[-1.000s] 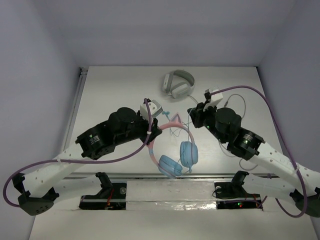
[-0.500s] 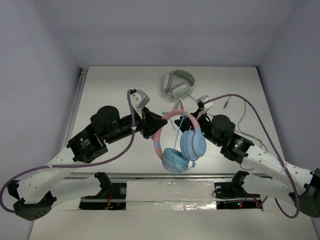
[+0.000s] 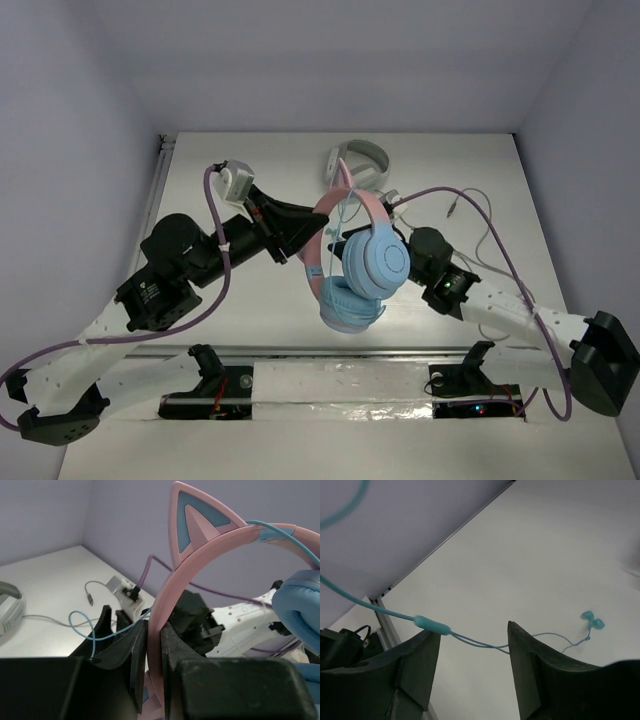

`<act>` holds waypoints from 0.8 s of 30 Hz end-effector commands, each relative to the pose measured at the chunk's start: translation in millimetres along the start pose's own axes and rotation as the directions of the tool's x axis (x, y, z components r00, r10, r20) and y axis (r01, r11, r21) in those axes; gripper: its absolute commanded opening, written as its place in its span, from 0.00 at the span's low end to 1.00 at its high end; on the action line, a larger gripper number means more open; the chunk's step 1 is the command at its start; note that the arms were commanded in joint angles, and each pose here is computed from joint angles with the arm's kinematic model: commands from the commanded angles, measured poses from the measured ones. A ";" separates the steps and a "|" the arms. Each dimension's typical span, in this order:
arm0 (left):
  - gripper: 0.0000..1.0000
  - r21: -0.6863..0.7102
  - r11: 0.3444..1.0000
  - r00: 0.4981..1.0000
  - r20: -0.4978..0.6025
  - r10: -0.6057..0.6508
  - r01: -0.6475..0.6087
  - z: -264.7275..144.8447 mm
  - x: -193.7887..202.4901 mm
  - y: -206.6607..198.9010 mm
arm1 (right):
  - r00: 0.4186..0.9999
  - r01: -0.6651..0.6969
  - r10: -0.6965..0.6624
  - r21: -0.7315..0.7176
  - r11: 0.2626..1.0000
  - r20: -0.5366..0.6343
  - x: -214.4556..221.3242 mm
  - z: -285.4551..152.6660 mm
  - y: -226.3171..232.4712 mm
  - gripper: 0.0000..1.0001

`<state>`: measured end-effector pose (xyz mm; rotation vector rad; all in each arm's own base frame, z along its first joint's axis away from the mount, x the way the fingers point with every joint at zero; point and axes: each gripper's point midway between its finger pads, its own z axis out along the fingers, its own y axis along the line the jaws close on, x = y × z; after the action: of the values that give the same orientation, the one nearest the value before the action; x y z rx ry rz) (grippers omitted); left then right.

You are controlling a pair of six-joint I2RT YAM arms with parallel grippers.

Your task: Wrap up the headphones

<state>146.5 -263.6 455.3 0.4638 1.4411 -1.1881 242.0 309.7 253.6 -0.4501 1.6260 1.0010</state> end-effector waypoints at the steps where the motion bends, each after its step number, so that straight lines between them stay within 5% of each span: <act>1: 0.00 0.109 0.993 0.967 0.242 -0.079 0.054 -14.0 -74.7 -33.9 | 0.995 0.000 0.005 -0.053 0.999 0.097 -21.4 7.6 9.9 0.63; 6: 0.00 0.109 0.992 0.967 0.239 -0.085 0.060 -11.5 -76.9 -34.9 | 0.992 0.008 -0.007 -0.007 1.000 0.124 -22.0 19.0 -1.4 0.68; 12: 0.00 0.077 0.993 0.951 0.293 -0.103 0.084 -10.7 -91.1 -30.1 | 0.998 -0.007 0.015 -0.121 0.993 0.066 -5.9 37.6 14.6 0.51; 13: 0.00 0.071 0.993 0.950 0.293 -0.108 0.091 -9.0 -91.5 -29.1 | 0.998 -0.012 0.020 -0.138 0.990 0.058 -3.9 39.5 17.2 0.43; 14: 0.00 0.072 0.992 0.946 0.302 -0.119 0.102 -8.4 -94.0 -29.2 | 0.998 -0.026 0.034 -0.160 0.987 0.044 -1.9 40.5 21.4 0.19; 16: 0.00 0.019 0.992 0.933 0.337 -0.123 0.124 -6.9 -100.6 -18.8 | 0.998 -0.040 0.050 -0.192 0.981 0.047 -2.7 40.3 27.2 0.00; 24: 0.00 -0.223 0.948 0.830 0.554 -0.067 0.225 -25.5 -134.9 33.6 | 0.991 -0.125 0.115 -0.191 0.974 -0.062 32.2 22.0 52.5 0.00</act>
<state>193.2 -231.6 496.6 0.0756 1.3617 -1.0753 226.6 355.4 235.3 -0.5025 1.6365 1.2072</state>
